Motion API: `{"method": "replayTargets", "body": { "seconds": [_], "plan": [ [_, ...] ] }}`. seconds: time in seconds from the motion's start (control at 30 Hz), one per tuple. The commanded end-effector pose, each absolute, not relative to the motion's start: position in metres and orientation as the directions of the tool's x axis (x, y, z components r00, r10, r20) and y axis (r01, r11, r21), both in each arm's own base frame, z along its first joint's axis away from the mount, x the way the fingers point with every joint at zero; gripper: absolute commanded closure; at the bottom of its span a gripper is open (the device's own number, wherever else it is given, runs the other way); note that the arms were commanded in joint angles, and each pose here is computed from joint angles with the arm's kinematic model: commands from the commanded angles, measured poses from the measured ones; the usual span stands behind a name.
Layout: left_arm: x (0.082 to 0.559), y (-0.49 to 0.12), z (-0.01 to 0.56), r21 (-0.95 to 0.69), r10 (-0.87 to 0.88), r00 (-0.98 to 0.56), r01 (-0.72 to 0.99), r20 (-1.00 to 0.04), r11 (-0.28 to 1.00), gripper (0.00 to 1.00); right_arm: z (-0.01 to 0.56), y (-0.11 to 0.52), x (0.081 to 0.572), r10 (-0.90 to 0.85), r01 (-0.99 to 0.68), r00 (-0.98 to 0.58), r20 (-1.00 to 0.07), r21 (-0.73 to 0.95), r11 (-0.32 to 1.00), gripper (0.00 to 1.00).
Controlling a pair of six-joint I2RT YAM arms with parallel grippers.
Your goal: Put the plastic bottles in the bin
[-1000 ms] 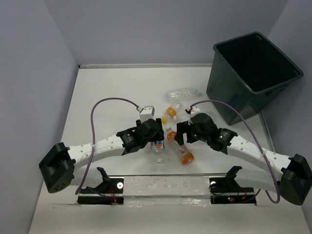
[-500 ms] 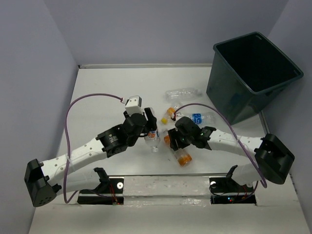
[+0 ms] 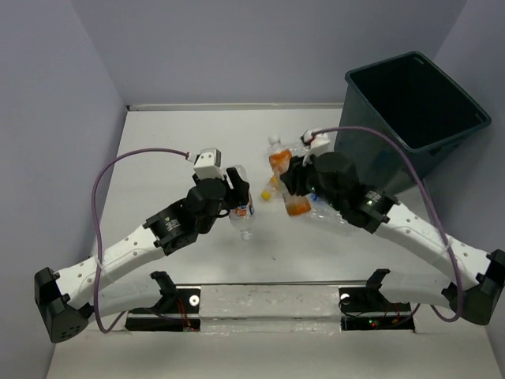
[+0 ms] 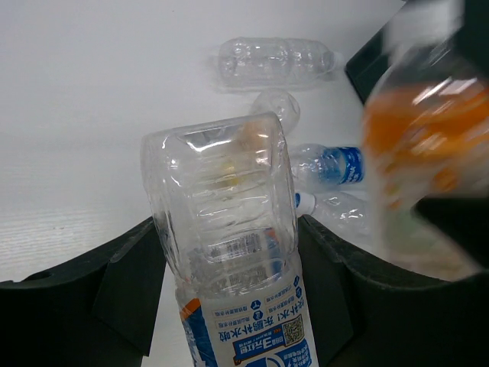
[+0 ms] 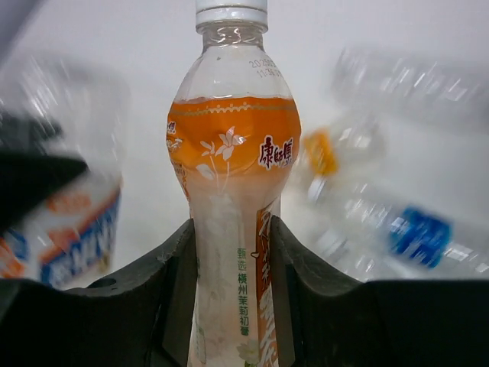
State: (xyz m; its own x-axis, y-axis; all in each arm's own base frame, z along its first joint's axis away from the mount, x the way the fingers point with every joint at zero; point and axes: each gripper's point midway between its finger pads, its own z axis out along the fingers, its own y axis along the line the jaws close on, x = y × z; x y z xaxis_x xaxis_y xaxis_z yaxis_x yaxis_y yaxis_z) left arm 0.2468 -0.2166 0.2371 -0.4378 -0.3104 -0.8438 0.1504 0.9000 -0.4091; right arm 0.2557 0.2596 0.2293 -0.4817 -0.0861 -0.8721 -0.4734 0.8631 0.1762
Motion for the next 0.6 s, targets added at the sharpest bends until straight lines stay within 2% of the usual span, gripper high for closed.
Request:
{"method": "replayTargets", "body": {
  "seconds": [0.0, 0.07, 0.17, 0.23, 0.37, 0.4, 0.43, 0.47, 0.5, 0.53, 0.57],
  "plan": [
    [0.252, -0.226, 0.291, -0.478, -0.383, -0.36, 0.228, -0.851, 0.849, 0.51, 0.401, 0.167, 0.318, 0.051, -0.155, -0.057, -0.997, 0.06, 0.986, 0.77],
    [0.252, -0.229, 0.3, -0.485, -0.389, -0.351, 0.246, -0.852, 0.839, 0.51, 0.466, 0.12, 0.337, 0.065, 0.015, 0.115, -0.991, 0.067, 0.998, 0.77],
    [0.255, -0.237, 0.326, -0.496, -0.408, -0.317, 0.288, -0.856, 0.819, 0.52, 0.522, 0.037, 0.362, 0.046, 0.216, 0.231, -0.972, 0.097, 0.972, 0.77],
    [0.259, -0.244, 0.347, -0.507, -0.426, -0.293, 0.317, -0.856, 0.801, 0.52, 0.529, -0.005, 0.386, 0.013, 0.326, 0.235, -0.972, 0.092, 0.941, 0.78],
    [0.268, -0.257, 0.38, -0.508, -0.444, -0.249, 0.357, -0.861, 0.784, 0.52, 0.53, -0.052, 0.42, -0.018, 0.431, 0.223, -0.975, 0.082, 0.899, 0.78],
    [0.27, -0.262, 0.391, -0.513, -0.458, -0.23, 0.377, -0.859, 0.772, 0.52, 0.524, -0.059, 0.426, -0.02, 0.442, 0.21, -0.977, 0.077, 0.894, 0.74],
    [0.274, -0.27, 0.403, -0.514, -0.464, -0.222, 0.396, -0.857, 0.761, 0.53, 0.513, -0.062, 0.434, -0.013, 0.448, 0.189, -0.982, 0.074, 0.891, 0.62],
    [0.276, -0.274, 0.413, -0.515, -0.473, -0.208, 0.409, -0.856, 0.753, 0.53, 0.509, -0.066, 0.435, -0.013, 0.455, 0.178, -0.984, 0.07, 0.888, 0.27],
    [0.279, -0.277, 0.42, -0.512, -0.474, -0.198, 0.414, -0.858, 0.752, 0.54, 0.501, -0.065, 0.437, -0.014, 0.453, 0.147, -0.989, 0.055, 0.89, 0.1],
    [0.284, -0.284, 0.434, -0.504, -0.478, -0.175, 0.428, -0.861, 0.75, 0.55, 0.497, -0.061, 0.437, -0.007, 0.434, 0.126, -0.992, 0.048, 0.9, 0.01],
    [0.287, -0.287, 0.443, -0.501, -0.484, -0.16, 0.436, -0.86, 0.747, 0.55, 0.502, -0.061, 0.434, -0.001, 0.432, 0.139, -0.99, 0.06, 0.9, 0.0]
  ]
}}
